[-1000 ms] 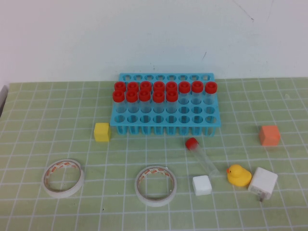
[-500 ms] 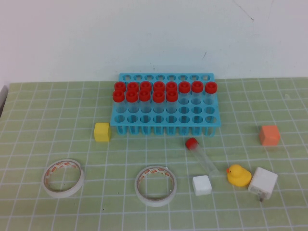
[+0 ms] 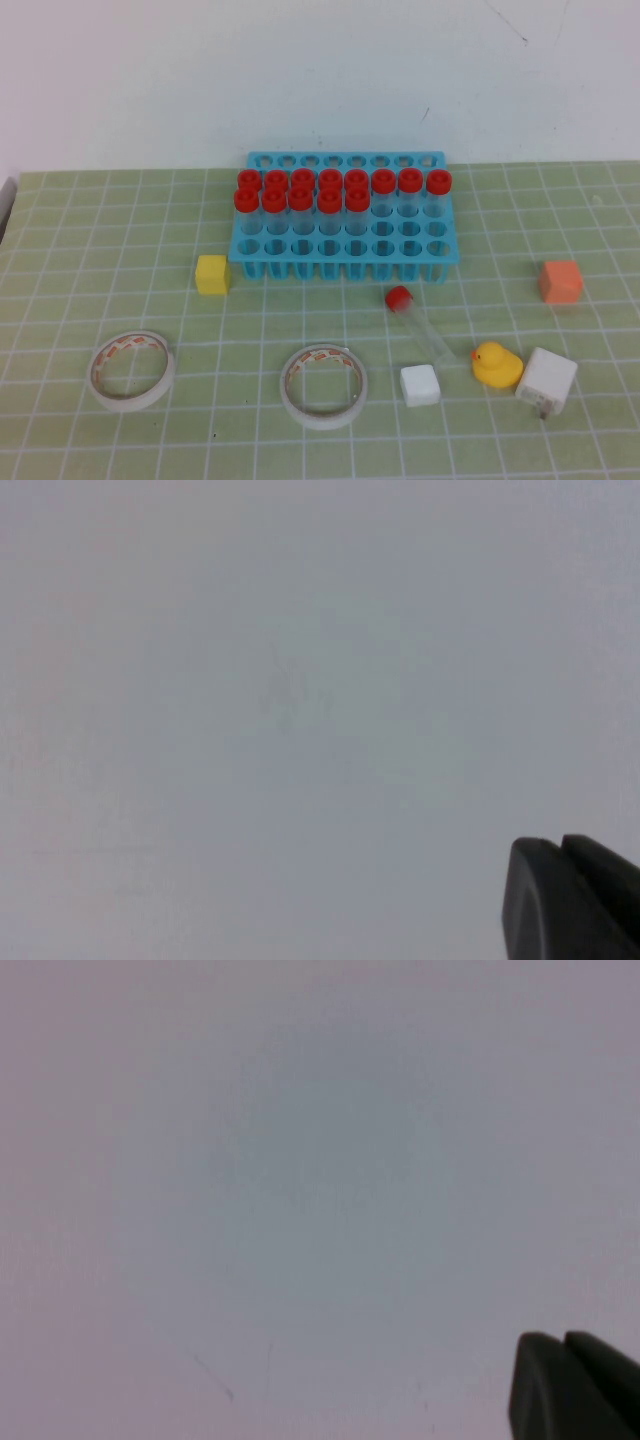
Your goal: Place the test tubes
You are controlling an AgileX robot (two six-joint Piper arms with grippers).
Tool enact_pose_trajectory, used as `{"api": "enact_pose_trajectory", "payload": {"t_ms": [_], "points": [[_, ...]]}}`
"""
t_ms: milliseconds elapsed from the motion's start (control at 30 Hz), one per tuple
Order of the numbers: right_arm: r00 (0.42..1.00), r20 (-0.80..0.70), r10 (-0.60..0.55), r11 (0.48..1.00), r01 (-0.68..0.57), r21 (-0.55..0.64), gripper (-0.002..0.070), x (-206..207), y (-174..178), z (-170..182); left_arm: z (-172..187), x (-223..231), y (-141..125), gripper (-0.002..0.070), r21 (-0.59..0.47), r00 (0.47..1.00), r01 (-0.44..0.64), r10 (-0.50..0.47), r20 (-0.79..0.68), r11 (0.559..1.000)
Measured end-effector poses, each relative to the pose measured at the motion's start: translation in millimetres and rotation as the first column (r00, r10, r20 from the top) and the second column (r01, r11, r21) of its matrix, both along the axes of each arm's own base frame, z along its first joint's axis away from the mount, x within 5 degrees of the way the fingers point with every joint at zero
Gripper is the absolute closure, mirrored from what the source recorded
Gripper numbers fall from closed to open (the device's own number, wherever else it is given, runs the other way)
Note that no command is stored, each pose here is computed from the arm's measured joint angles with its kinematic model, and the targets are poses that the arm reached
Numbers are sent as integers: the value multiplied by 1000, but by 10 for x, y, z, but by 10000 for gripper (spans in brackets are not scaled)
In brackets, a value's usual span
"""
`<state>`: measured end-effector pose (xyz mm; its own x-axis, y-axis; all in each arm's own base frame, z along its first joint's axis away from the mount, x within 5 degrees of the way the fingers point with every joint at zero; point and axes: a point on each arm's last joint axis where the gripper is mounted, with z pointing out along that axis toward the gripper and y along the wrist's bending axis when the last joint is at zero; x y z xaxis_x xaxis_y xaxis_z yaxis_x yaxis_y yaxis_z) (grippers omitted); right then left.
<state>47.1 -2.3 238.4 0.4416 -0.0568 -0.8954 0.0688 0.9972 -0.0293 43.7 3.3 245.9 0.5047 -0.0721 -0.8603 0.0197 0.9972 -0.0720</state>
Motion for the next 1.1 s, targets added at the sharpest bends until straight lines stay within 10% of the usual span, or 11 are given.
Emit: {"api": "enact_pose_trajectory", "payload": {"t_ms": [400, 733, 867, 1100], "points": [[994, 66, -84, 983, 94, -159, 678, -270, 13, 925, 964, -246, -26, 676, 142, 999, -40, 37, 22, 989], [957, -268, -111, 976, 54, -212, 678, 209, -21, 1457, 1301, 374, -90, 676, 189, 907, 69, 17, -421, 980], [818, -567, -92, 983, -14, -181, 678, 661, -46, 1277, 1113, 680, -121, 676, 148, 802, 122, -10, -597, 981], [339, -940, 48, 988, -155, -5, 678, 1344, 8, 519, 587, 1048, -266, 676, -111, 390, 214, -190, -901, 970]]}}
